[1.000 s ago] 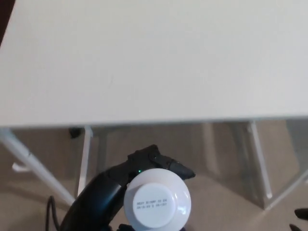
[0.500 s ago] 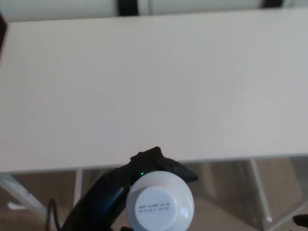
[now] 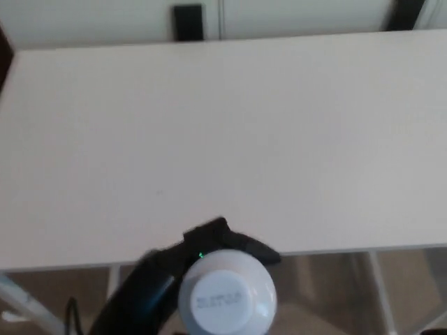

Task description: The robot picks up a bottle from a person using its left hand and walk towards the table in frontand put the bottle on the table.

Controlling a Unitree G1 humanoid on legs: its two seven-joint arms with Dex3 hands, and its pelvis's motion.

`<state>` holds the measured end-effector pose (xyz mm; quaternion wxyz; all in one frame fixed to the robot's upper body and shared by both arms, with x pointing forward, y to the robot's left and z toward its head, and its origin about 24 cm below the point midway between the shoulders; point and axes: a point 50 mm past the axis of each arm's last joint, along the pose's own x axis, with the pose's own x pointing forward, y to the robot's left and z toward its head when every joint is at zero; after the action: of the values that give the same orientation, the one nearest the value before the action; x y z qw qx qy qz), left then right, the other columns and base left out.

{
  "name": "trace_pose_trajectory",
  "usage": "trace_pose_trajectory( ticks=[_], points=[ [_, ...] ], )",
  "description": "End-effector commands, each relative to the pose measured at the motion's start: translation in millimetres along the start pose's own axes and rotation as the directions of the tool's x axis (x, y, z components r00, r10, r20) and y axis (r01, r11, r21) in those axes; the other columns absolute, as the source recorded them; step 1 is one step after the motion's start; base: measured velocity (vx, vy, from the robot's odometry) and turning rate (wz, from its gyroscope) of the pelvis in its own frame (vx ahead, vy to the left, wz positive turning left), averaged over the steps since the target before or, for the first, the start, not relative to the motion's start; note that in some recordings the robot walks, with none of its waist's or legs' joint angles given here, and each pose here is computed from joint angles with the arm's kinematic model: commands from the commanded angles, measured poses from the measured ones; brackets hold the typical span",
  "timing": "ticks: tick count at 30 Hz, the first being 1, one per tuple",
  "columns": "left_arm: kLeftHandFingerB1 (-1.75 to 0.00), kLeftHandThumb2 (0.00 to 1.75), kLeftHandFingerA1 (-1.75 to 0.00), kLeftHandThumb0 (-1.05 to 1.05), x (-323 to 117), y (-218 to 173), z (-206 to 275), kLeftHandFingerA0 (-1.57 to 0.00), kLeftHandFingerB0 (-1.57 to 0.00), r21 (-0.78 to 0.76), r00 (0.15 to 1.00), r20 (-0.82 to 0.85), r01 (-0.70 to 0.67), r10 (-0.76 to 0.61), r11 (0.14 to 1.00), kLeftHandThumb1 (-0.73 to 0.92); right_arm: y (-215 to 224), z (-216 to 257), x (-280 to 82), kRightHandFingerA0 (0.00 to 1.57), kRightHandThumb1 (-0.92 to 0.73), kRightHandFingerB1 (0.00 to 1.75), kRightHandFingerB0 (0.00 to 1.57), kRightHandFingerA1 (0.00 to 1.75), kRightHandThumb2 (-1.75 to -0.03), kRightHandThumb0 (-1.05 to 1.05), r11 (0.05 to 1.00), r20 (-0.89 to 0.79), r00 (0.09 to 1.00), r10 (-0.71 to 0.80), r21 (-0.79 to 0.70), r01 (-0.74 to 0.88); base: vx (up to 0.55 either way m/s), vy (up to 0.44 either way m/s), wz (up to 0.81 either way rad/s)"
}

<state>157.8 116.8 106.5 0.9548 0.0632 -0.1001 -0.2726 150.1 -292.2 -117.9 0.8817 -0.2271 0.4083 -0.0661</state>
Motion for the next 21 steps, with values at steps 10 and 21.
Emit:
trace_pose_trajectory(
  ticks=[10,21],
  points=[
    [-1.08,0.78,-1.32,-0.12,47,55,10,-1.09,-0.75,0.009,0.982,0.015,-0.19,0.19,0.982,0.82,6,-32,-14,0.54,-0.63,0.41,0.56,0.43,-0.59,-0.49,0.999,-0.07,0.997,0.038,-0.036,-0.04,0.02,0.086,-0.06],
    [-1.07,0.77,-1.39,-0.05,80,76,-15,-1.06,-0.71,-0.03,0.951,-0.126,-0.29,0.284,0.957,0.84,6,-41,-19,0.54,-0.51,0.53,0.43,0.61,-0.91,-0.47,0.997,-0.096,0.994,0.048,-0.047,-0.053,0.02,0.1,0.06]
  ],
)
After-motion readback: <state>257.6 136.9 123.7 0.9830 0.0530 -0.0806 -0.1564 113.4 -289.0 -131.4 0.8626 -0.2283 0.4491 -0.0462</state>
